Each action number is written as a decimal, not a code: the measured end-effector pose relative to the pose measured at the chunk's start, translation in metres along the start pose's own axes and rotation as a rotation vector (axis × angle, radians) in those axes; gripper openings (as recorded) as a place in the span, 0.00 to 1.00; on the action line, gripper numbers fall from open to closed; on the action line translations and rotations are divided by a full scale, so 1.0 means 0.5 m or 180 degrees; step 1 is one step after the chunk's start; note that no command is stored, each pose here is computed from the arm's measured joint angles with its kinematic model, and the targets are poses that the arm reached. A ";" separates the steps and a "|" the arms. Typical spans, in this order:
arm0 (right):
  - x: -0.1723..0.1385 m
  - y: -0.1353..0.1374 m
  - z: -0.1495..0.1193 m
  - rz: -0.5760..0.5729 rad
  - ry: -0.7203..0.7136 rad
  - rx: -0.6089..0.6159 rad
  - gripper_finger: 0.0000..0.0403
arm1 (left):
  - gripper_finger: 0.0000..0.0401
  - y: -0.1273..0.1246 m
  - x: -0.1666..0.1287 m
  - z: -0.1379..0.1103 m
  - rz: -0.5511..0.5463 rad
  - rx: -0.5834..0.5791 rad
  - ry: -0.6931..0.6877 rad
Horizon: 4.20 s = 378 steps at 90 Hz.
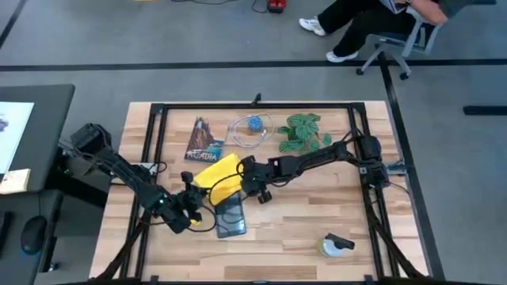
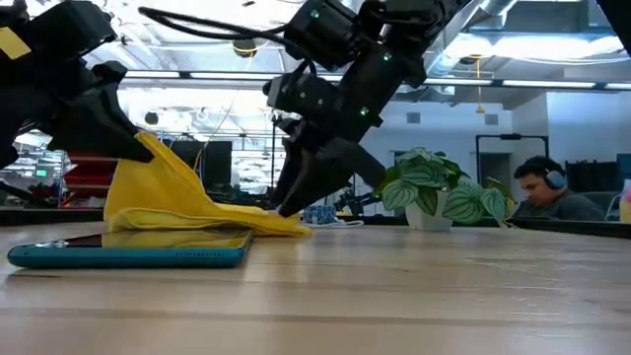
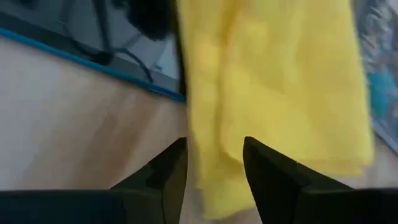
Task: Clean tablet
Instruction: Prepare the microfiber towel to clean the tablet
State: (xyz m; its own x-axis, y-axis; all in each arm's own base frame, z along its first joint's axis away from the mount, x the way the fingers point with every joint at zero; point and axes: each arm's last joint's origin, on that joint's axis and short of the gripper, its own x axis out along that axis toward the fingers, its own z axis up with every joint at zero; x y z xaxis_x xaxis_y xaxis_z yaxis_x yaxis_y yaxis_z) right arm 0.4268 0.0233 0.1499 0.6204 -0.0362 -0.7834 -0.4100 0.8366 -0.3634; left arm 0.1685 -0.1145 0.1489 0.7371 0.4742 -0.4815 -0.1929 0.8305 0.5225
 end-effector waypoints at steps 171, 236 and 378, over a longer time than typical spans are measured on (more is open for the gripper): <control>0.012 -0.020 -0.022 -0.0190 0.0194 0.0284 0.07 | 0.00 0.000 0.000 0.000 -0.0026 -0.0036 0.0015; 0.008 -0.030 -0.022 -0.0082 0.0062 0.0480 0.23 | 0.00 0.000 0.000 0.000 -0.0027 -0.0048 0.0015; -0.028 -0.080 0.001 0.0299 0.0325 0.0563 0.27 | 0.00 0.003 -0.006 0.034 0.0087 0.0005 -0.0107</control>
State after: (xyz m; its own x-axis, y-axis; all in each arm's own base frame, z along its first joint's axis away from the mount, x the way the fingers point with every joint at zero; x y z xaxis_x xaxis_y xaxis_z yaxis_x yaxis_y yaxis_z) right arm 0.4351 -0.0093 0.1755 0.5105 -0.0011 -0.8599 -0.3336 0.9214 -0.1992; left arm 0.1770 -0.1198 0.1632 0.7528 0.4867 -0.4431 -0.2123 0.8168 0.5364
